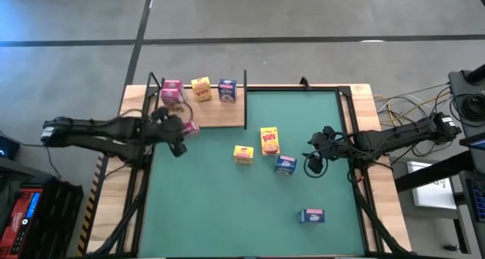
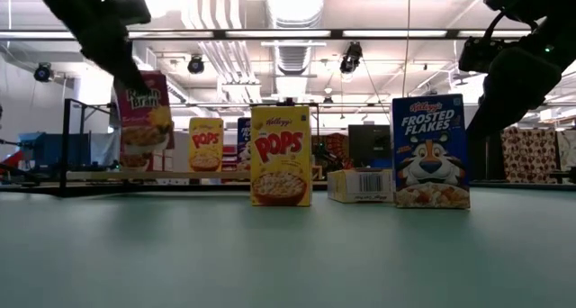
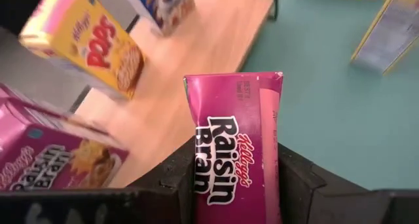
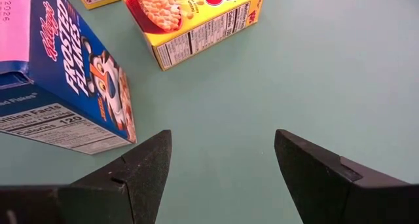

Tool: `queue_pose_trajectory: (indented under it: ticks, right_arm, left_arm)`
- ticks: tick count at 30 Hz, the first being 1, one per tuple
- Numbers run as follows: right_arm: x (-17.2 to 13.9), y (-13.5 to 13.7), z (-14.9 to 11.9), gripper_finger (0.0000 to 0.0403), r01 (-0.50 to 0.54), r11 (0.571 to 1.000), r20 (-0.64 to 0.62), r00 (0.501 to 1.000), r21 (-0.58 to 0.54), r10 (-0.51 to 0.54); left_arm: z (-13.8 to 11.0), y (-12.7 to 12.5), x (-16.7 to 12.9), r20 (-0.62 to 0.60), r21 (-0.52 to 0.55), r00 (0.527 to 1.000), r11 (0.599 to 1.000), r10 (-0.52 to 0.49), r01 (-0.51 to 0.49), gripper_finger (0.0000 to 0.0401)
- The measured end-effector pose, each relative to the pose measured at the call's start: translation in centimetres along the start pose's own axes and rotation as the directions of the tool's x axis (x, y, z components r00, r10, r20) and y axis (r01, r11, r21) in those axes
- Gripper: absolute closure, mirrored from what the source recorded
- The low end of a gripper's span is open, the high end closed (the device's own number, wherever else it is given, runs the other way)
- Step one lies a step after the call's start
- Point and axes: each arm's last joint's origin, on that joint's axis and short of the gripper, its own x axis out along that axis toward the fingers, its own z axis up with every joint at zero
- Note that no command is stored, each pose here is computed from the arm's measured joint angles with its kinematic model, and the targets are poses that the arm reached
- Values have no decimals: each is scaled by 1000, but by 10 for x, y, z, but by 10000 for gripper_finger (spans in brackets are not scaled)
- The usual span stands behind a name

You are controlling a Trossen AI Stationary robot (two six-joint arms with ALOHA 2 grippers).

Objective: Stack cereal on shelf
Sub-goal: Put the pink cereal box on the shelf aligned with the pink cereal boxes

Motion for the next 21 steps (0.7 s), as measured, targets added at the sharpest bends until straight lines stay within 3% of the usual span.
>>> queue_pose_trajectory:
  ticks: [7,12,21]
  right_arm:
    - [0,0,0,142,0,1000,1,1000,0,0]
    - [0,0,0,142,0,1000,0,1000,0,0]
    - [0,0,0,142,0,1000,1,1000,0,0]
  left_arm:
    - [7,23,-8,26,-184,999,983,26,-21,275]
    - [8,23,6,-53,-254,997,964,64,-76,275]
    - [8,23,17,-156,-240,980,958,122,-157,275]
